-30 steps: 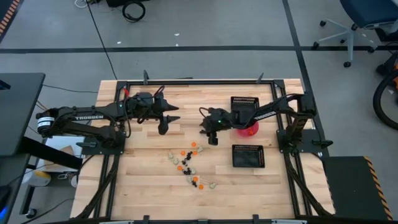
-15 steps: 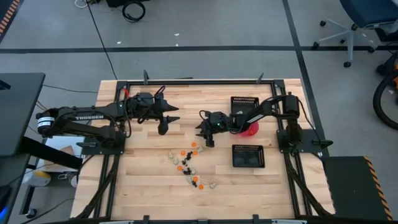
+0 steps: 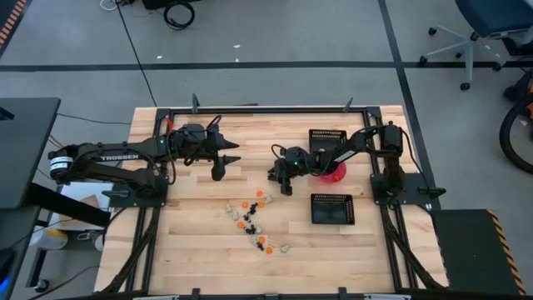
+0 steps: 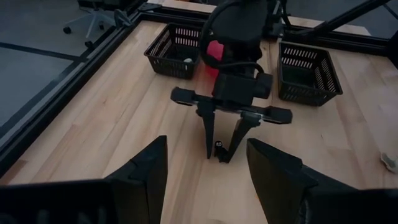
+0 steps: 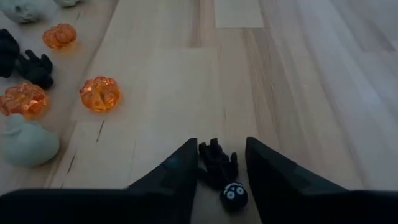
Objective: Sort Halloween decoration
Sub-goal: Put the black skeleton toy into the bottom black bin
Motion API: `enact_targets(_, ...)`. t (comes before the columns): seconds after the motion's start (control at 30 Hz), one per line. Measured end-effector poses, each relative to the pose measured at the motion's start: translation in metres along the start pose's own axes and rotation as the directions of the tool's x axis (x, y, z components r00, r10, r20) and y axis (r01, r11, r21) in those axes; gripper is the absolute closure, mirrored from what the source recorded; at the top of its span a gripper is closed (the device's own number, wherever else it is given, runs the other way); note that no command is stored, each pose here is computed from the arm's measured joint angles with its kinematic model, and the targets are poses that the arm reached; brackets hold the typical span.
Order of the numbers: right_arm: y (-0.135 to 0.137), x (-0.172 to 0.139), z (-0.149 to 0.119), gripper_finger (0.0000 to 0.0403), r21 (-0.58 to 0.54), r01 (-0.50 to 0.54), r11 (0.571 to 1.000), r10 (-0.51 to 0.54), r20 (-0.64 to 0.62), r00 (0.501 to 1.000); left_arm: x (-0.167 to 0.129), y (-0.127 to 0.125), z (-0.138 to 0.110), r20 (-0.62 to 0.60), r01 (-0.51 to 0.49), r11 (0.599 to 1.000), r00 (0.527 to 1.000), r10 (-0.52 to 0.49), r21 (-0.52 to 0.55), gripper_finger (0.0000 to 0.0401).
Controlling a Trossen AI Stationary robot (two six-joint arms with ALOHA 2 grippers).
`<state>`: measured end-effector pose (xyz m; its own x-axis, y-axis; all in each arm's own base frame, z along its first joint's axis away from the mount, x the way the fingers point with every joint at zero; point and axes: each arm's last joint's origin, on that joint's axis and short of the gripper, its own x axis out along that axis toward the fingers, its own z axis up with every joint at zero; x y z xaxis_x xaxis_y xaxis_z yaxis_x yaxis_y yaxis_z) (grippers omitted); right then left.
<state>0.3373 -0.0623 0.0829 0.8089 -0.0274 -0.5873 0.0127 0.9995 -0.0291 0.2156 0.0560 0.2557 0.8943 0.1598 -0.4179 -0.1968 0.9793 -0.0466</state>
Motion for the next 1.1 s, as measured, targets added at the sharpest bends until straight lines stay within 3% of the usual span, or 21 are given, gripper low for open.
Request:
enact_targets(0.37,0.000,-0.004,0.001,0.0347,-0.002,0.006,1.000,-0.006,-0.021,1.000,0.000,0.000,0.000,0.000,0.001,1.000,1.000,-0.001,0.000,0.0209)
enact_targets(0.7,0.004,-0.020,0.038,0.0348,-0.026,0.027,0.999,-0.031,-0.157,0.987,0.000,0.000,0.000,0.000,0.000,1.000,1.000,0.000,0.000,0.0209)
enact_targets(0.97,0.021,-0.034,0.072,0.0348,-0.034,-0.056,0.998,0.042,-0.328,0.944,0.000,0.000,0.000,0.000,0.000,1.000,1.000,0.000,0.000,0.0209)
enact_targets(1.1,0.031,-0.046,0.093,0.0348,0.015,-0.146,0.989,0.138,-0.419,0.897,0.000,0.000,0.000,0.000,0.000,1.000,1.000,0.000,0.000,0.0209)
